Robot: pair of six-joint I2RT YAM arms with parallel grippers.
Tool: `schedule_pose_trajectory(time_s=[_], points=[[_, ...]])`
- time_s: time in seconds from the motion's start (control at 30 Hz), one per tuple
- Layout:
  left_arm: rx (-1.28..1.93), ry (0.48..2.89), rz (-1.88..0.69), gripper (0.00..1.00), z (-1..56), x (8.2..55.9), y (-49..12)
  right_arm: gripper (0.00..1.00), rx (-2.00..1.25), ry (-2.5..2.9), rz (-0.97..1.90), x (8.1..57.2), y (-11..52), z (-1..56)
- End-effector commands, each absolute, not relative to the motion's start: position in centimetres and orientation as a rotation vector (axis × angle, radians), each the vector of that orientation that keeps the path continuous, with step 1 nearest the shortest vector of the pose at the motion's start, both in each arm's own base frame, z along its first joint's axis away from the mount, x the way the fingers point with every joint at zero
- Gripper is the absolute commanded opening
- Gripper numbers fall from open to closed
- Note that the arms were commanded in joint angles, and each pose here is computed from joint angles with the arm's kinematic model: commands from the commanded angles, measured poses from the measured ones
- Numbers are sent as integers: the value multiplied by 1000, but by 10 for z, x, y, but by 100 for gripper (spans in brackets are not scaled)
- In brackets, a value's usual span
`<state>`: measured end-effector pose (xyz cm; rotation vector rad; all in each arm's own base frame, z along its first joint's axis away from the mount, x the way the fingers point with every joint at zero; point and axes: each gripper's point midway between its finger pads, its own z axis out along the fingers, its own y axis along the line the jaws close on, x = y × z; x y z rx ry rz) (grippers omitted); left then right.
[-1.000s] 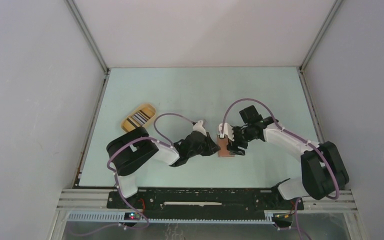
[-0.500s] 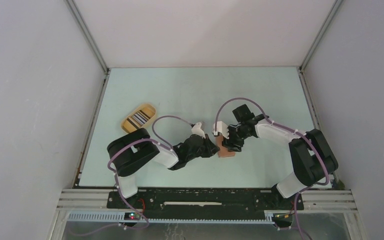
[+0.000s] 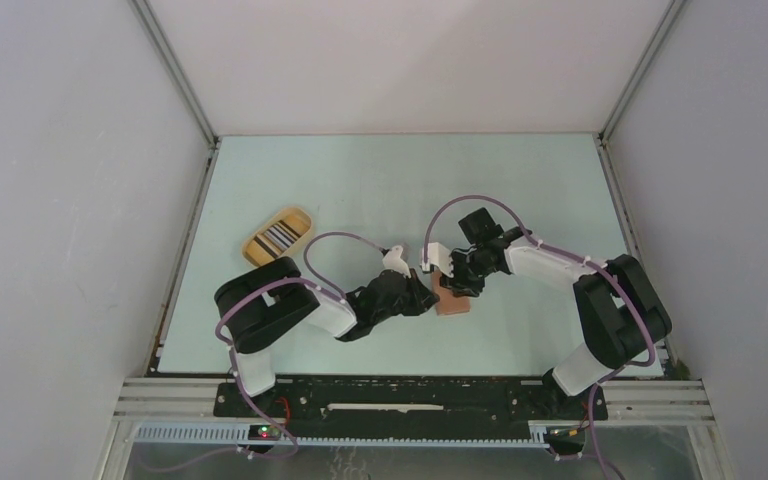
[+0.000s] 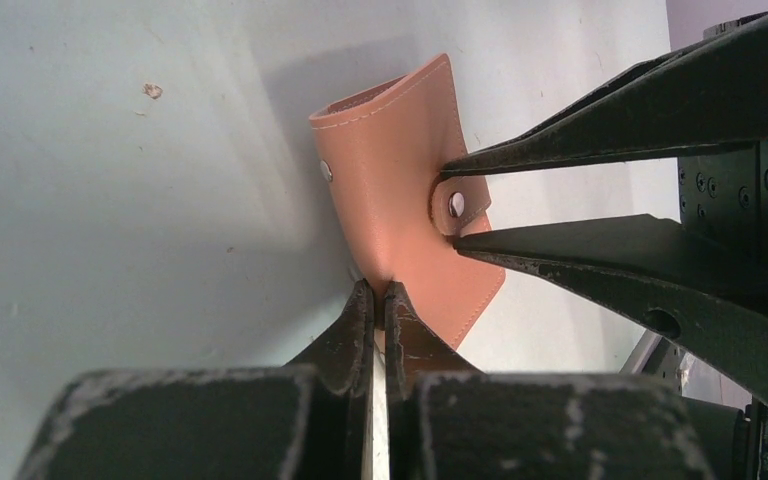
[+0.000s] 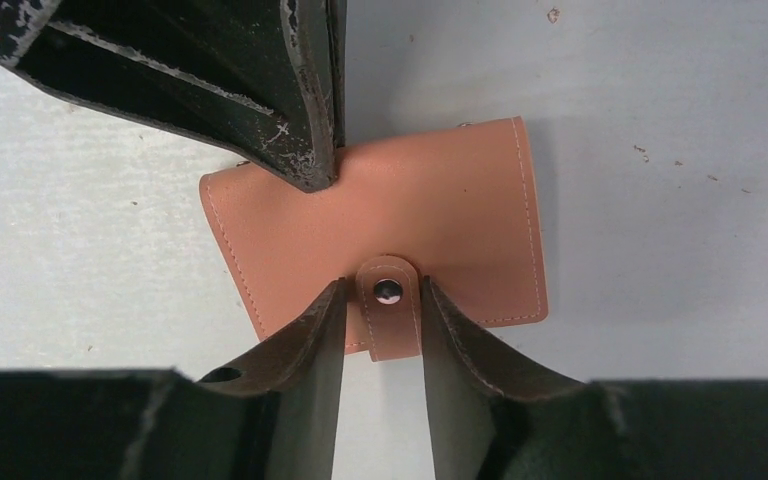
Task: Put the credit cards into the card holder
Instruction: Open the card holder at the center of the board.
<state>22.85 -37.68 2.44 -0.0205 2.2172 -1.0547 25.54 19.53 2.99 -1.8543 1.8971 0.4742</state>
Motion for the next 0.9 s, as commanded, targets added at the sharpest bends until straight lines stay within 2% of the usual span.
schedule_pose_trajectory(time_s=[0.0, 0.4, 0.53, 0.67, 0.73, 0.87], points=[[-2, 2216, -1036, 0, 23, 222, -372, 38, -1862, 1908, 444, 263, 195, 26], [-49, 2211, -1014, 0, 20, 223, -363, 14, -1798, 1916, 483, 267, 194, 38], [-71, 2212, -1002, 0, 18, 224, -359, 2, -1794, 1887, 541, 262, 196, 45], [-78, 2203, -1007, 0, 20, 224, -358, 3, -1718, 1905, 570, 267, 190, 53], [-80, 2200, -1011, 0, 21, 224, -358, 11, -1694, 1923, 578, 269, 184, 54], [-83, 2194, -1020, 0, 22, 224, -358, 23, -1645, 1982, 546, 275, 167, 53]])
